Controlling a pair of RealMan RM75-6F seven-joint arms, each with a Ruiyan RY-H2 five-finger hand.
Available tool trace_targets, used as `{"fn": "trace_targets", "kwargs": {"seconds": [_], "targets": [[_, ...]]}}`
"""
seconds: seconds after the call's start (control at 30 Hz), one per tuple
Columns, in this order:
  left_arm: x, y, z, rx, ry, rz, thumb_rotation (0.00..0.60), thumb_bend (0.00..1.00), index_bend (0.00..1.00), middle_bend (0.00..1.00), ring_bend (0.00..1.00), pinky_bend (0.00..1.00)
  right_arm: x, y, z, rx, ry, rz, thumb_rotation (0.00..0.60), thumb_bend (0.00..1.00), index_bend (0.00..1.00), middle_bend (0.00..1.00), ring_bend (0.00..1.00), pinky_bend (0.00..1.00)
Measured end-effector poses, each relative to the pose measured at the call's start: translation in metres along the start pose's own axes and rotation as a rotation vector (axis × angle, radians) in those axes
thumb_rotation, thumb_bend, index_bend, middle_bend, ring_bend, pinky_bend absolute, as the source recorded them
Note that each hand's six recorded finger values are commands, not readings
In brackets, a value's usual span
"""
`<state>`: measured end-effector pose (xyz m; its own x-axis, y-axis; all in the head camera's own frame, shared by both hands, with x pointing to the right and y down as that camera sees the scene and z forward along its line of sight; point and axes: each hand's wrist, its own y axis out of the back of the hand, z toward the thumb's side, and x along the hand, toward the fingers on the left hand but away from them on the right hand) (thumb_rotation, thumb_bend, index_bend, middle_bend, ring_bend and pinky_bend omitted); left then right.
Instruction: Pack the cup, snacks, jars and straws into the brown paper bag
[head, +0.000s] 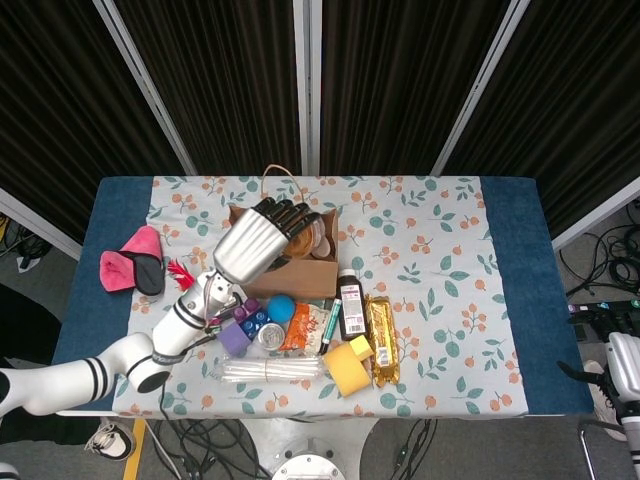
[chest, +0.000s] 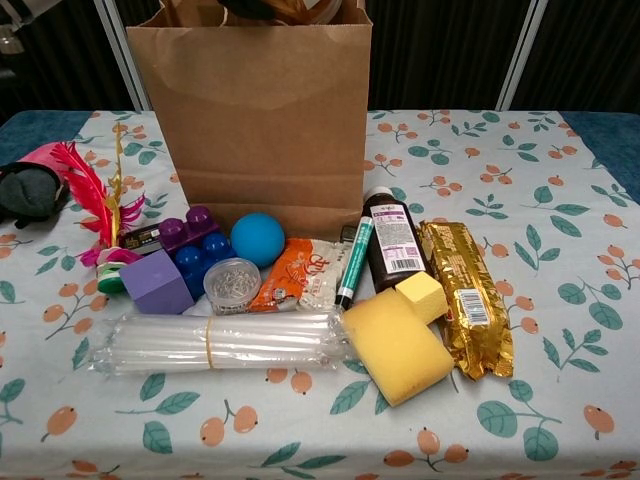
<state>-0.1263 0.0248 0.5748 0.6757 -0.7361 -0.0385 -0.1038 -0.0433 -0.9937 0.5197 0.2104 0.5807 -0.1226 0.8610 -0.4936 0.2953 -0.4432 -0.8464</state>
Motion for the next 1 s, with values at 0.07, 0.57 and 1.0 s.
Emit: {"fn": "trace_targets", "kwargs": {"seconds": [0.07, 0.57, 1.0], "targets": [[0.000, 0.001, 0.000, -0.001, -0.001, -0.003, 0.600, 0.17, 0.28, 0.35, 0.37, 0.45, 0.000, 0.001, 0.000, -0.001, -0.001, 0.001, 0.600, 0.01, 0.35, 0.25, 0.13, 0.24], [0.001, 0.008, 0.000, -0.030, -0.006, -0.007, 0.600, 0.12, 0.26, 0.33, 0.35, 0.43, -0.001, 0.004, 0.001, -0.007, -0.004, -0.001, 0.600, 0.01, 0.35, 0.25, 0.13, 0.24], [0.001, 0.014, -0.001, -0.046, -0.012, -0.006, 0.600, 0.12, 0.26, 0.32, 0.35, 0.43, -0.002, 0.002, 0.001, -0.006, -0.003, 0.003, 0.600, 0.01, 0.36, 0.25, 0.13, 0.24]]}}
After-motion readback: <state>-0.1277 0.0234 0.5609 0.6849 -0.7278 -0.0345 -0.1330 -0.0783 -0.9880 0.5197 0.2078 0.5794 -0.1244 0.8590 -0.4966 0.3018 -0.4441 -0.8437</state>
